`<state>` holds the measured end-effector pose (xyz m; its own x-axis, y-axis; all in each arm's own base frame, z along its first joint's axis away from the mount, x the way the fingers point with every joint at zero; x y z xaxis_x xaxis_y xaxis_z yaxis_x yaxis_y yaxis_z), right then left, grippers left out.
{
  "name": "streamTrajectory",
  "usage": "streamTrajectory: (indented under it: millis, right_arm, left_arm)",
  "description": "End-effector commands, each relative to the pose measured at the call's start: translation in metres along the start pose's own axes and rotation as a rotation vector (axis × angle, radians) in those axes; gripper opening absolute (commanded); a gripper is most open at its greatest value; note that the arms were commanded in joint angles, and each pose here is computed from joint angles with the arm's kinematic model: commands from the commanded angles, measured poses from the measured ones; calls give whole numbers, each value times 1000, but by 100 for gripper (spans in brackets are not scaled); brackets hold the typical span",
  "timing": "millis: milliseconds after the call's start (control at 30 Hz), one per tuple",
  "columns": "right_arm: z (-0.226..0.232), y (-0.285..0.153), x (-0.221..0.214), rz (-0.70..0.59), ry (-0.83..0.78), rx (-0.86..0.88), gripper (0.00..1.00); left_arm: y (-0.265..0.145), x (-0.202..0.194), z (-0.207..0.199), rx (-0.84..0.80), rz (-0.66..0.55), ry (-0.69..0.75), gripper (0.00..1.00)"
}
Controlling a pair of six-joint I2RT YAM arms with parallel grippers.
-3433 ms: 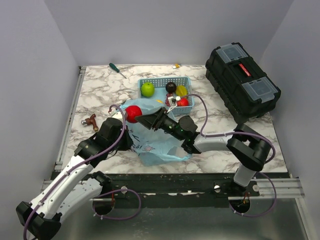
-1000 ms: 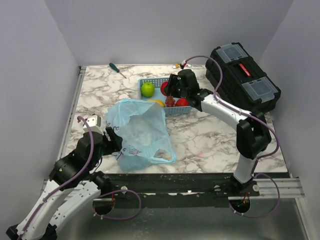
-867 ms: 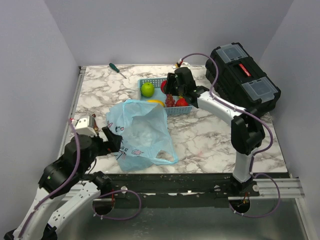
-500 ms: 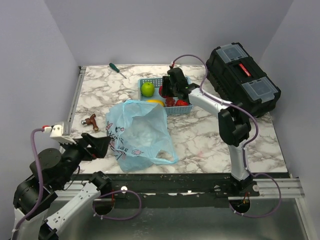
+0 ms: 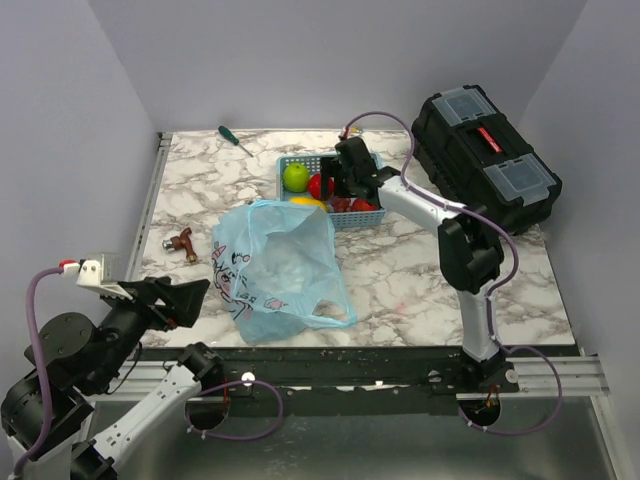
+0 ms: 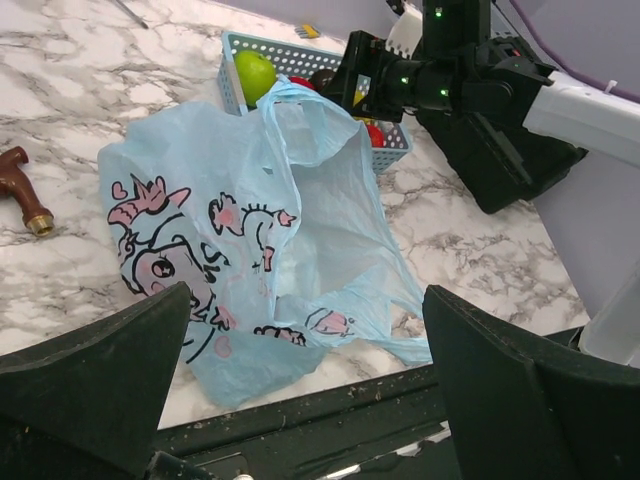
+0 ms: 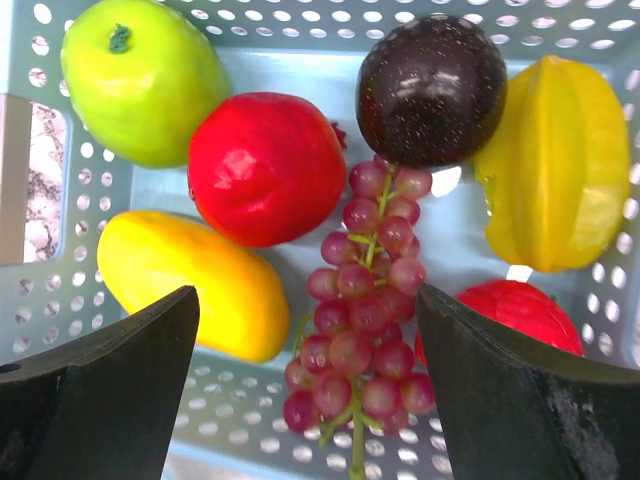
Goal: Take the fake fruits out of the plastic bag
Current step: Place the fake fruit in the bin, then reset both arms
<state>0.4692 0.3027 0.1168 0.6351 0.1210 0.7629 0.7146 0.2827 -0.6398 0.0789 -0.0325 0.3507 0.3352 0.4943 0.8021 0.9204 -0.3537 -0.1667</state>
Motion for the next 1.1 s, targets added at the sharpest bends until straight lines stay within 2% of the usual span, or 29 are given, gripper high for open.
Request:
streamTrajectory:
  millis: [0, 333, 400, 433, 567, 833, 1067]
  right_arm:
    - [-3, -57, 33, -69, -5, 22, 91]
    - [-24, -186, 21, -139, 62, 54, 95]
    - [-29, -211, 17, -160, 92, 52, 96]
    - [-32, -223, 14, -176, 101, 60, 100]
    - [-43, -268, 7, -245, 162, 62, 100]
    - [-35, -361, 4, -442, 290, 282, 100]
    - [-42, -415, 7, -567, 356, 346, 100]
  left_arm:
    - [-10, 5, -3, -22, 6, 35, 99]
    - [-7, 18, -12, -65, -60, 47, 99]
    - [-4, 19, -14, -78, -78, 54, 99]
    - [-1, 20, -14, -81, -91, 54, 99]
    - [1, 25, -14, -89, -143, 44, 99]
    - [8, 32, -6, -75, -254, -4, 99]
    - [15, 20, 17, 6, -281, -20, 99]
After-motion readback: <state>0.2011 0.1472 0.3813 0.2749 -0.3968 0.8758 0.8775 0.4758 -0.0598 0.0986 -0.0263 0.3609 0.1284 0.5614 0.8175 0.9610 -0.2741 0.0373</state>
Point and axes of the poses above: each gripper's point midway between its finger pads, its own y axis out along the fingers, its own z axis along the line the jaws close on, x = y × z, the point moved 2 cm from there along -y, back along the fingers, and after that the axes turned 8 degrees about -y, right-handed, at the moved point
